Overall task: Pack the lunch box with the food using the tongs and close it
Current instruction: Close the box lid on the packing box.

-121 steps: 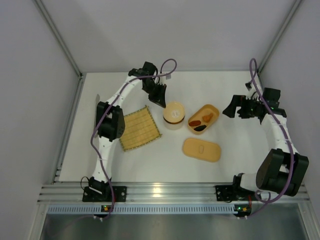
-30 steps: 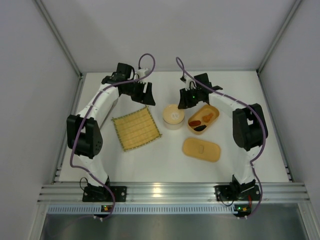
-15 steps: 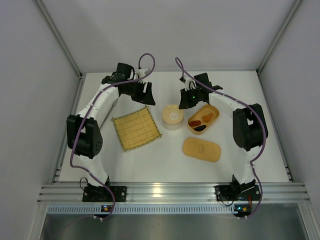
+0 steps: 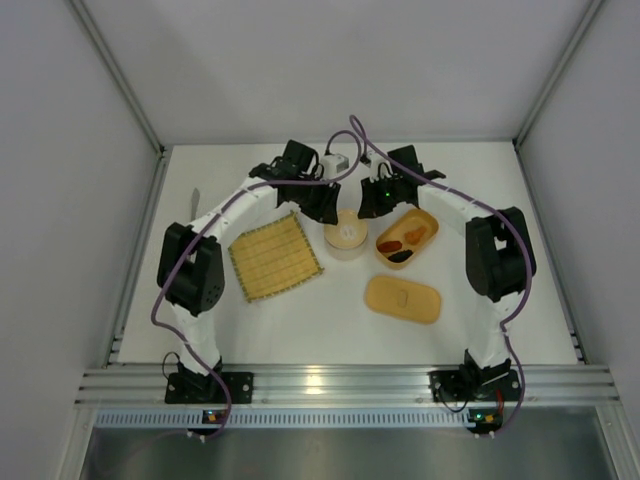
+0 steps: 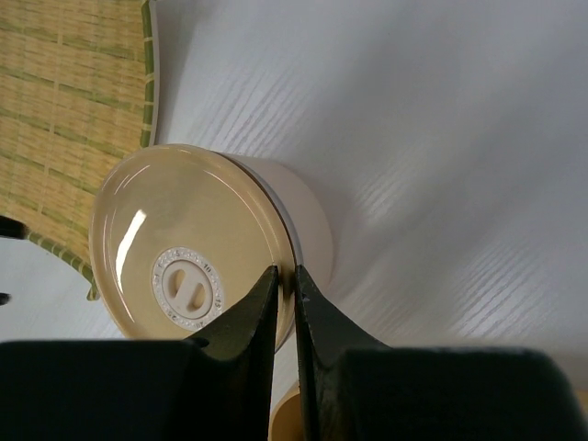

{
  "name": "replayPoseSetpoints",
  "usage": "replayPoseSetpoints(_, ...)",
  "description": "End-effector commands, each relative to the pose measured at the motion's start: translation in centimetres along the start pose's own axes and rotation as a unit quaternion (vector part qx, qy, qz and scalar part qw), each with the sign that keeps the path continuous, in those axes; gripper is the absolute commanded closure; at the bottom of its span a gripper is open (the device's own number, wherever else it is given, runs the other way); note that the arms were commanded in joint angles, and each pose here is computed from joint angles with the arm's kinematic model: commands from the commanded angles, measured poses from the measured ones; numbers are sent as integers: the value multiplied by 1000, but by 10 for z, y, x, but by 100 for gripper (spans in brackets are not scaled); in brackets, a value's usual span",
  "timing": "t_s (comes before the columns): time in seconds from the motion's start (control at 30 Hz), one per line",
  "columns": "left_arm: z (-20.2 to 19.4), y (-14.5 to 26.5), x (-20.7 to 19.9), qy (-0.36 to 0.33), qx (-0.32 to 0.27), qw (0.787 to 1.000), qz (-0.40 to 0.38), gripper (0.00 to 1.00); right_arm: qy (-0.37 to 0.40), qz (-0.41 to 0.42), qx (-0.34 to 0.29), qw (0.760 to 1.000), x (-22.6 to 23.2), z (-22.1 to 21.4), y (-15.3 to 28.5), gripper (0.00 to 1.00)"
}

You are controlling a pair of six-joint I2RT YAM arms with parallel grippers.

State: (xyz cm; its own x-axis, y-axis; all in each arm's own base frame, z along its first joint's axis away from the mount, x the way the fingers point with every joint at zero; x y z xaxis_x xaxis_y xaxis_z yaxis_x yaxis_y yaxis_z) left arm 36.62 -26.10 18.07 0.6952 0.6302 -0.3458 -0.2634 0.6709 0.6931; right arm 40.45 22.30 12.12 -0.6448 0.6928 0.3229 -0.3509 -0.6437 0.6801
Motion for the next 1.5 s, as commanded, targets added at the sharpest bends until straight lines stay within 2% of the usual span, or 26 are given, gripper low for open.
replayPoseSetpoints(0.0, 16, -16, 13, 7, -20, 999, 23, 68, 6, -1, 27, 1000, 11, -11, 3, 89)
replayPoseSetpoints(0.43, -8, -69, 26, 67, 37, 997, 30, 73, -2, 3, 38, 999, 11, -24, -1, 89)
replayPoseSetpoints(1.1, -81, -101, 33, 134, 143, 980, 21, 76, -8, -4, 56, 998, 7, -50, -3, 91)
replayPoseSetpoints(1.27, -77, -94, 28, 120, 126, 985, 9, 75, -4, -6, 45, 999, 8, -46, 1, 92)
replayPoseSetpoints(1.47, -32, -63, 22, 76, 63, 995, 26, 68, 1, -10, 38, 999, 10, -35, 5, 94)
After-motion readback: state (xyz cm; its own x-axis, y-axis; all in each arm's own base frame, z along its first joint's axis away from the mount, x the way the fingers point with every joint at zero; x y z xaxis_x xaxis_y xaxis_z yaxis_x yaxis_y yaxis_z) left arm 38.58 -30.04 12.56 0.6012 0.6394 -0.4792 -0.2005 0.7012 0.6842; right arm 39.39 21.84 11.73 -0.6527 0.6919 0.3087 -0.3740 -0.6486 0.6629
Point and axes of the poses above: each gripper's point midway between its finger pads, its own y axis back along the fingers, its own x axis along the line the jaws close on, z = x × y, the point moved 4 cm from there along y, back along the fingers, and after that the axes turned 2 degrees about y, right-handed, at the moved point
